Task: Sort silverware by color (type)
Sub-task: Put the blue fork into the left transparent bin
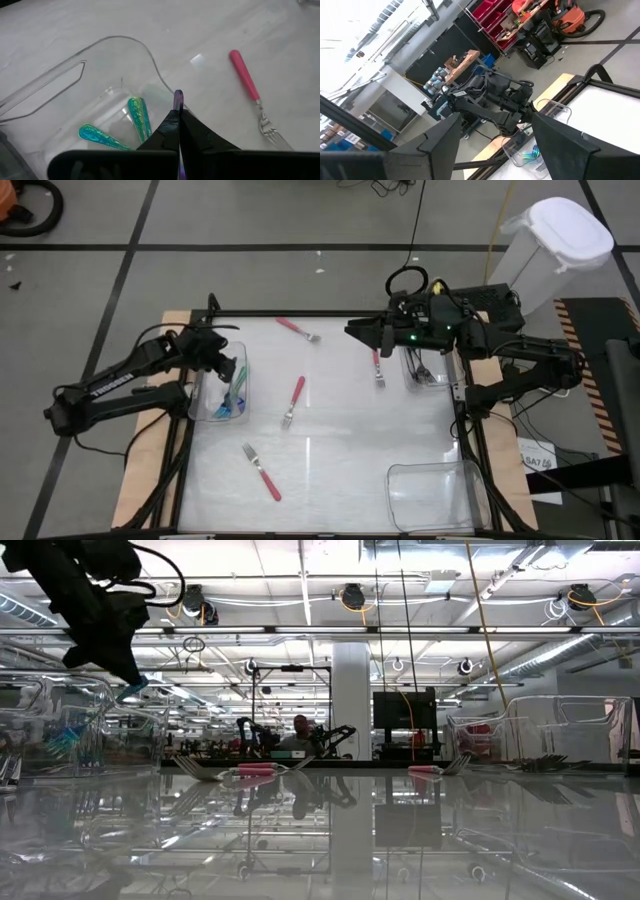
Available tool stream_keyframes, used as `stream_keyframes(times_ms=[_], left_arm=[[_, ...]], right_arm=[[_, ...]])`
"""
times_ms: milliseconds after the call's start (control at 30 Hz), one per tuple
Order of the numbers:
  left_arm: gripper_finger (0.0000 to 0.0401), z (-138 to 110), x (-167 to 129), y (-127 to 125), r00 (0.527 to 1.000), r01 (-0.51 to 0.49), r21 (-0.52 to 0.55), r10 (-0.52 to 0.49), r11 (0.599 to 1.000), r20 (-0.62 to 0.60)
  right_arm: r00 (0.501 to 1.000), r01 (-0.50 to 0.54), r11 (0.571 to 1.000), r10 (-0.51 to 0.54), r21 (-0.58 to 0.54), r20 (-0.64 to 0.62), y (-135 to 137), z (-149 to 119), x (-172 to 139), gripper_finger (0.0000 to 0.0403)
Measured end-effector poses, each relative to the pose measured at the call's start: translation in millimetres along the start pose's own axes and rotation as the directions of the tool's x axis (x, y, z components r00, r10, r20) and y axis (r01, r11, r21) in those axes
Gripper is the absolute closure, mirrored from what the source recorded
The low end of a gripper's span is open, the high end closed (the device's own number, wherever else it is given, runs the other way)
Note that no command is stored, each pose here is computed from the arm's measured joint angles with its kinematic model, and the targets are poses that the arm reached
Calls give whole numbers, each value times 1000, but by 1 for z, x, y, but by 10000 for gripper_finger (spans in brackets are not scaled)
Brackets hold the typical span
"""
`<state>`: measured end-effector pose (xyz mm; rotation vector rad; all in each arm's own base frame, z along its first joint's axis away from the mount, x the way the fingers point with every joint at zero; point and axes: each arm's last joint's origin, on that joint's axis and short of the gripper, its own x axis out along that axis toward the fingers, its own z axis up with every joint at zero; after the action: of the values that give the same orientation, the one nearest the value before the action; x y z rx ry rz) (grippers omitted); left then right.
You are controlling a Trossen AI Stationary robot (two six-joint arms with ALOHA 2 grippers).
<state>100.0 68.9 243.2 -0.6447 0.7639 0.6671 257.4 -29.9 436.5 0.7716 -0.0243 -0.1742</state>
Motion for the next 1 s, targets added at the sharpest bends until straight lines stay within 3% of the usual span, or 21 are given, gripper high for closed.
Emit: stream_keyframes(times_ms=[267, 733, 1000], left_arm=[[400, 3, 9, 0, 998, -33, 10, 34, 999, -44], [399, 7, 32, 0, 984, -99, -101, 83, 990, -157], [350, 9, 32, 0, 987, -97, -147, 77, 984, -140]], right_arm=[[1000, 8, 999, -8, -42, -5, -1, 0, 0, 161], [998, 62, 996, -64, -58, -30, -9, 0, 0, 161], [997, 61, 997, -63, -56, -33, -9, 0, 0, 161]])
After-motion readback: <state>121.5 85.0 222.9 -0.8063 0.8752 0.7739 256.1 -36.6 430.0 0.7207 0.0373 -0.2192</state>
